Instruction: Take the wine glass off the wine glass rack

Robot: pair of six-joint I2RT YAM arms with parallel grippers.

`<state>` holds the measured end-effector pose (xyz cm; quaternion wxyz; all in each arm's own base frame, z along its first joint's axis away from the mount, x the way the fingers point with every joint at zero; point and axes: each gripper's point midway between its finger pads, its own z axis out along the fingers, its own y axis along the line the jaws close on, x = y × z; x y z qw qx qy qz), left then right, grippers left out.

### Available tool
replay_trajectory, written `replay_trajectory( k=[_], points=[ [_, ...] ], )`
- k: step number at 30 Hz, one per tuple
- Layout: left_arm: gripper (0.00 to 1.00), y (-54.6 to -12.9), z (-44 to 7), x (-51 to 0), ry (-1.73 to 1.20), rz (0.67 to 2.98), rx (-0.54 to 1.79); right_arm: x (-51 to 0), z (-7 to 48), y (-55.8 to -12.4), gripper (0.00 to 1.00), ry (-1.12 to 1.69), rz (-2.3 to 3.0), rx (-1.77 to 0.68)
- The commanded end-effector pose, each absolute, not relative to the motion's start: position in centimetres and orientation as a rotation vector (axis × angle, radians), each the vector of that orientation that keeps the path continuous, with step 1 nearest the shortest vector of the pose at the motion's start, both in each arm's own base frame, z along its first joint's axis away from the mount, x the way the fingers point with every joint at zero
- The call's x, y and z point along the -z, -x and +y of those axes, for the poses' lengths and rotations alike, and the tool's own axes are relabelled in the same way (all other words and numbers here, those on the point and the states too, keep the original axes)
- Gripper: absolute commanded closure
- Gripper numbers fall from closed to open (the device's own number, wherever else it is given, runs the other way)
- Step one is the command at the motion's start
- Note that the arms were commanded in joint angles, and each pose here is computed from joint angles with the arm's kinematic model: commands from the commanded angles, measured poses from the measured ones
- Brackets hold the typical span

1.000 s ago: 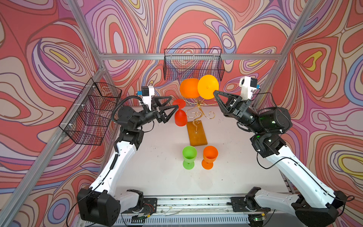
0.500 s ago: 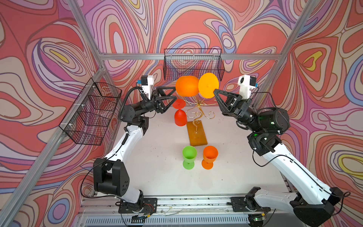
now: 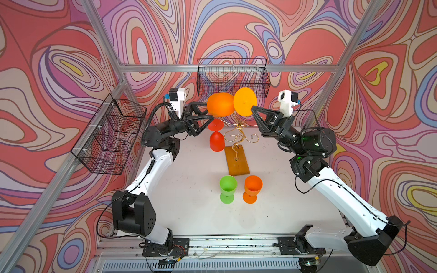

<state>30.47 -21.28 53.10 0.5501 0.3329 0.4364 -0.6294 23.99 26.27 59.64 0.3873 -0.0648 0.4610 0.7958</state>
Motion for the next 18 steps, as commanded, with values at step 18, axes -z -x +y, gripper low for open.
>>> replay_trajectory(
  k=[18],
  points=[
    [0.5, -29.3, -21.4, -54.2, -0.839, 0.966, 1.48, -58.2, 23.3, -28.4, 1.0, 0.075, 1.102, -2.124]
  ],
)
